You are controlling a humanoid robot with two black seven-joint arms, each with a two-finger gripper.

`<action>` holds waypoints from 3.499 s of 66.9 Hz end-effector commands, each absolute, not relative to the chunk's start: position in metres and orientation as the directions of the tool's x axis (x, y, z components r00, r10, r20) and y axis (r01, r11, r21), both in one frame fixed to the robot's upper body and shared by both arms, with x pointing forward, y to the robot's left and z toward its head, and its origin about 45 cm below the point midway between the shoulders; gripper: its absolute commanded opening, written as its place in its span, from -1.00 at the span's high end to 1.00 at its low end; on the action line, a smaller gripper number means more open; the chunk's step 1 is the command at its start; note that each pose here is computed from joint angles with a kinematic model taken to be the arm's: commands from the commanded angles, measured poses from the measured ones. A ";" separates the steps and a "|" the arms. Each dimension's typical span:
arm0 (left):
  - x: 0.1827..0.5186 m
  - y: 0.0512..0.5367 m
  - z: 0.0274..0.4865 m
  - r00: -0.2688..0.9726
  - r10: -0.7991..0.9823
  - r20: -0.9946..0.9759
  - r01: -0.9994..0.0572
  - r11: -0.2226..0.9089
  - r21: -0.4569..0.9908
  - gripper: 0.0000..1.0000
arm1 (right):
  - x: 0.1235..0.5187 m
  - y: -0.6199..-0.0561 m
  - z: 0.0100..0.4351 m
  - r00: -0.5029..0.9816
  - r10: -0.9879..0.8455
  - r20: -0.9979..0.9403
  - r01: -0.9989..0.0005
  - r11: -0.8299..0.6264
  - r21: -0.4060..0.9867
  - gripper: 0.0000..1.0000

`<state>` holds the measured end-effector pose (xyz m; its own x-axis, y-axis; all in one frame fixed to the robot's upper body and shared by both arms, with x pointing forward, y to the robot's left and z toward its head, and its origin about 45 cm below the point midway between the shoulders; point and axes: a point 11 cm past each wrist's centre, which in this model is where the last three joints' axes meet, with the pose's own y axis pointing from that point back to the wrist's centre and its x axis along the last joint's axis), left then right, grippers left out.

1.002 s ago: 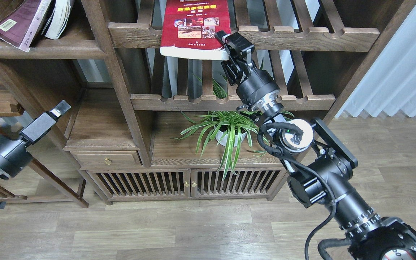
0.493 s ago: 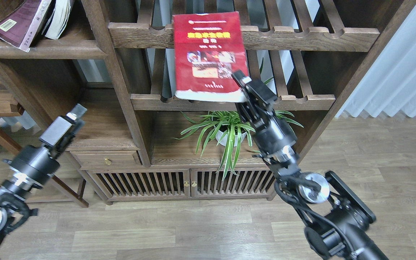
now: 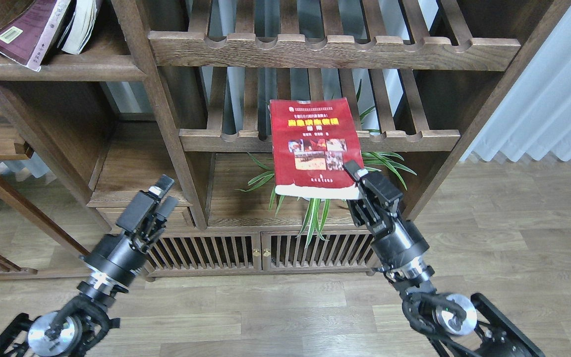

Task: Organize books on shelf
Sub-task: 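Lower the red book and pass it to the left gripper, then carry the red book with the left gripper to the side shelf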

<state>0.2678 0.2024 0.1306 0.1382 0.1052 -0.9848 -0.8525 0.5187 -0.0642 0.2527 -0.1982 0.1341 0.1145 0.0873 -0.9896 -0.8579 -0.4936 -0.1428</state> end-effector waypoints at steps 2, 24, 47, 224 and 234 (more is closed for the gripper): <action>0.268 0.190 0.134 0.138 0.048 -0.989 -0.859 0.503 -0.095 -0.98 | 0.231 -0.189 0.117 0.048 0.091 -0.995 -0.845 -0.528 -0.089 0.92; 0.249 0.163 0.122 0.097 0.027 -0.995 -0.818 0.572 -0.064 -0.95 | 0.199 -0.162 0.091 -0.055 0.082 -0.995 -0.793 -0.610 -0.006 0.91; 0.224 0.145 0.104 0.027 0.018 -0.999 -0.800 0.600 -0.011 -0.91 | 0.187 -0.146 0.088 -0.079 0.096 -0.992 -0.767 -0.641 -0.001 0.91; 0.396 0.441 0.483 0.373 0.926 -0.059 -0.914 0.355 -0.198 0.95 | 0.177 -0.148 0.068 -0.089 -0.017 -0.996 -0.718 -0.692 0.076 -0.99; 0.418 0.438 0.482 0.359 0.932 -0.050 -0.927 0.349 -0.138 0.94 | 0.176 -0.153 0.066 -0.093 -0.028 -0.995 -0.717 -0.691 0.086 -0.99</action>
